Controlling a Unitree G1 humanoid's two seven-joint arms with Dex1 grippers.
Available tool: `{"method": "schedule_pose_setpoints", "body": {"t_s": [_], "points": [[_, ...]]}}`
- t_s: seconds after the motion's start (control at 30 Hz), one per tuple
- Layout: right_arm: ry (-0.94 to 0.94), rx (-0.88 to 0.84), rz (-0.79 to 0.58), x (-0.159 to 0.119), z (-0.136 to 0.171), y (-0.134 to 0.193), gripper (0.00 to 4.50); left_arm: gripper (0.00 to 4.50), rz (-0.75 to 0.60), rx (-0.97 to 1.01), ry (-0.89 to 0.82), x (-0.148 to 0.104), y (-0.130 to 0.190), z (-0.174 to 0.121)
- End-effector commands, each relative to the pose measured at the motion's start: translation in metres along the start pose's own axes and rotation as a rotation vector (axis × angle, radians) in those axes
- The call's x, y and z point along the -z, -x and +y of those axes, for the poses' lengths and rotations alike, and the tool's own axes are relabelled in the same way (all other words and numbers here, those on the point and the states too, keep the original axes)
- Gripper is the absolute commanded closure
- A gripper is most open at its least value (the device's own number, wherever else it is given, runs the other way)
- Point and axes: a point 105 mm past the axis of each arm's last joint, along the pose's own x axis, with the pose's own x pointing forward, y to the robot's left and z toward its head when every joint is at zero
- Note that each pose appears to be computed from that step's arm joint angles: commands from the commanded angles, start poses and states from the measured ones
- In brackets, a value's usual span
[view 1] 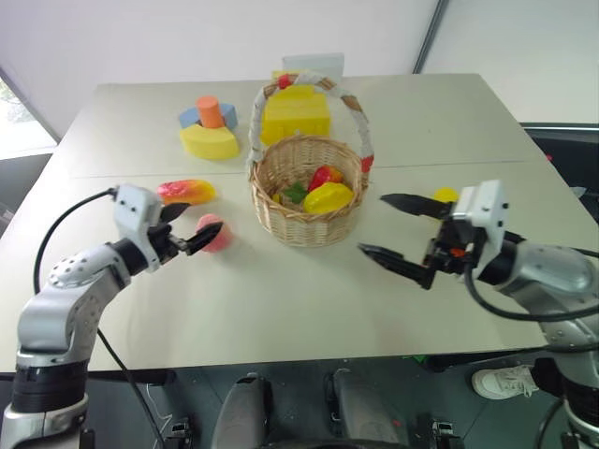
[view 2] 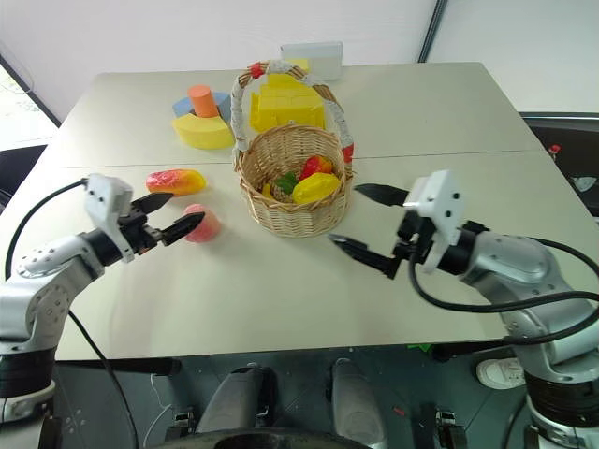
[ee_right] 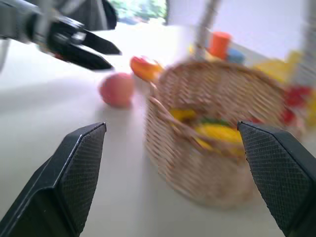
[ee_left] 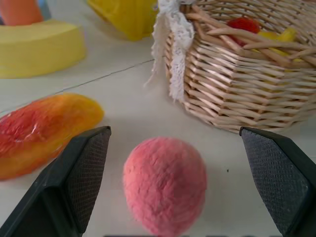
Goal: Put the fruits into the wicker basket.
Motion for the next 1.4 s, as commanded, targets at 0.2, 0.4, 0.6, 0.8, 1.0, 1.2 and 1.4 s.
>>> {"method": "schedule_pose_setpoints", "body": {"t_s": [0.2, 0.4, 0.6, 0.8, 1.0, 1.2, 1.4], "points": [[0.066, -0.093, -0.001, -0.006, 0.018, -0.017, 0.03, 0.00, 0.169, -0.004, -0.127, 0.008, -0.023, -0.008], [0.076, -0.111, -0.015, -0.007, 0.022, -0.023, 0.03, 0.00, 0.263, -0.029, -0.118, 0.025, -0.026, -0.002], [0.073, -0.110, -0.017, -0.005, 0.025, -0.026, 0.03, 0.00, 0.287, -0.055, -0.091, 0.035, -0.025, 0.003], [0.072, -0.109, -0.015, -0.004, 0.025, -0.027, 0.00, 1.67, 0.246, -0.082, -0.082, 0.031, -0.023, 0.008], [0.082, -0.104, -0.003, -0.002, 0.022, -0.026, 0.00, 1.91, 0.052, -0.084, -0.107, -0.014, -0.006, 0.015], [0.101, -0.083, 0.006, -0.002, 0.010, -0.024, 0.00, 1.91, -0.176, 0.121, -0.108, -0.079, -0.020, -0.039], [0.114, -0.069, -0.014, -0.006, 0.004, -0.031, 0.00, 1.91, -0.132, 0.152, -0.171, -0.092, -0.088, -0.079]]}}
